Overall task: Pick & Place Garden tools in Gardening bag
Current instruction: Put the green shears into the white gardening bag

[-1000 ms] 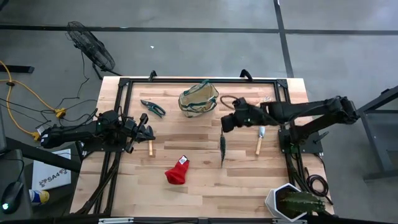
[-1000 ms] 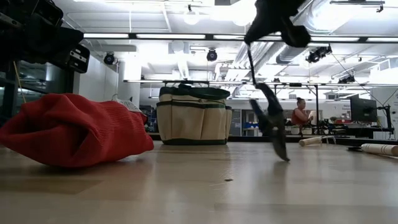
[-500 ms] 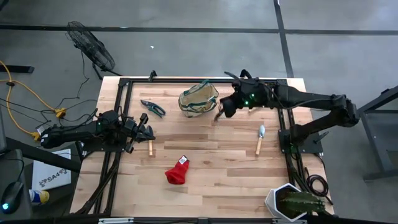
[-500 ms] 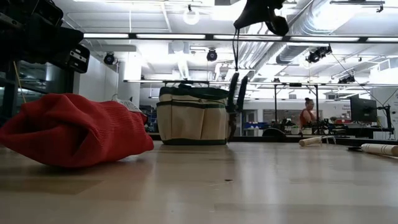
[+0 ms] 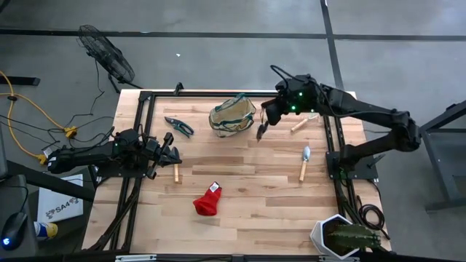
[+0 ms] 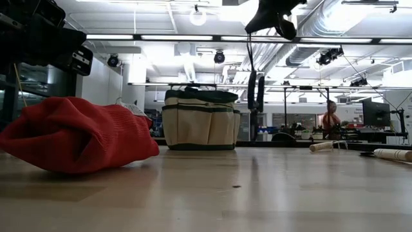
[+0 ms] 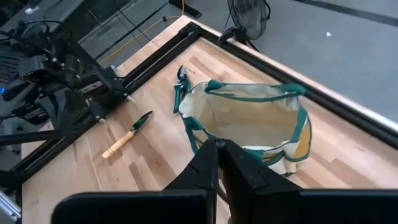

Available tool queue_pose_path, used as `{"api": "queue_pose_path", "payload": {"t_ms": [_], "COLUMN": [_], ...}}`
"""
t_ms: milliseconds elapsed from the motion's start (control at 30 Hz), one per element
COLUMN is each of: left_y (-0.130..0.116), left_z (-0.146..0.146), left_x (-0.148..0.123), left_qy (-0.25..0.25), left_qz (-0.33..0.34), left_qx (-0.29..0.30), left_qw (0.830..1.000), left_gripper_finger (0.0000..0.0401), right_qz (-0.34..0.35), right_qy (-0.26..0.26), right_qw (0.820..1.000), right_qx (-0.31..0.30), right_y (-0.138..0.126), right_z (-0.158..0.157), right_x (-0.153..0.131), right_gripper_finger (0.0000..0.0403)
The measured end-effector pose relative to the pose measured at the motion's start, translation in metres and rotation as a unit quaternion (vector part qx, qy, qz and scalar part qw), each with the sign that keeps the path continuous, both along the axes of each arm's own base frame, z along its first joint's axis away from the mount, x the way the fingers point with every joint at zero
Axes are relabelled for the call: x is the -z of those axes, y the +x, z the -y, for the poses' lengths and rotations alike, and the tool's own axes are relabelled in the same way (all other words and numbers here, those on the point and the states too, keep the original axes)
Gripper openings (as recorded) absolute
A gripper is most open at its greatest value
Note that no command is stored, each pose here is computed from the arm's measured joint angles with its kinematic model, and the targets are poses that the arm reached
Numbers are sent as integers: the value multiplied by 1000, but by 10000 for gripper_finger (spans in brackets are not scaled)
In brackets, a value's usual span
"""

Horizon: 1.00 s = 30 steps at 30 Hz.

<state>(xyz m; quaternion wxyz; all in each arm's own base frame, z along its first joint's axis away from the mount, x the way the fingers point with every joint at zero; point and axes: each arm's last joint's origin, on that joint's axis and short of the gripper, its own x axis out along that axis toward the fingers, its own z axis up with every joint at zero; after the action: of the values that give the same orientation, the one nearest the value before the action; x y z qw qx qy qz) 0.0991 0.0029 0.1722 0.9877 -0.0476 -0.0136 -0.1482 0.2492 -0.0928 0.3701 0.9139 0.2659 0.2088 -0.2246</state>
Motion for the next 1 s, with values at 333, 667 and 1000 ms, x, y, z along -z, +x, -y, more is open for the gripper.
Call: {"api": "queue_pose_path", "payload": {"t_ms": [333,667,1000], "left_y": [0,0,0], "left_z": [0,0,0], "left_x": [0,0,0], "left_qy": [0,0,0], "left_qz": [0,0,0], "left_qx": [1,1,-1], "left_qw": [1000,1000,1000], "left_gripper_finger": [0,0,0], "right_qz": [40,83,144], "right_qy": [-46,-135,-195], "right_qw": [998,987,969], "right_qx": [13,-17,-45], "right_y": [-30,-38,-50], "right_z": [18,36,57], "right_x": [-21,-35,-50], "right_gripper_finger": [4,4,4]}}
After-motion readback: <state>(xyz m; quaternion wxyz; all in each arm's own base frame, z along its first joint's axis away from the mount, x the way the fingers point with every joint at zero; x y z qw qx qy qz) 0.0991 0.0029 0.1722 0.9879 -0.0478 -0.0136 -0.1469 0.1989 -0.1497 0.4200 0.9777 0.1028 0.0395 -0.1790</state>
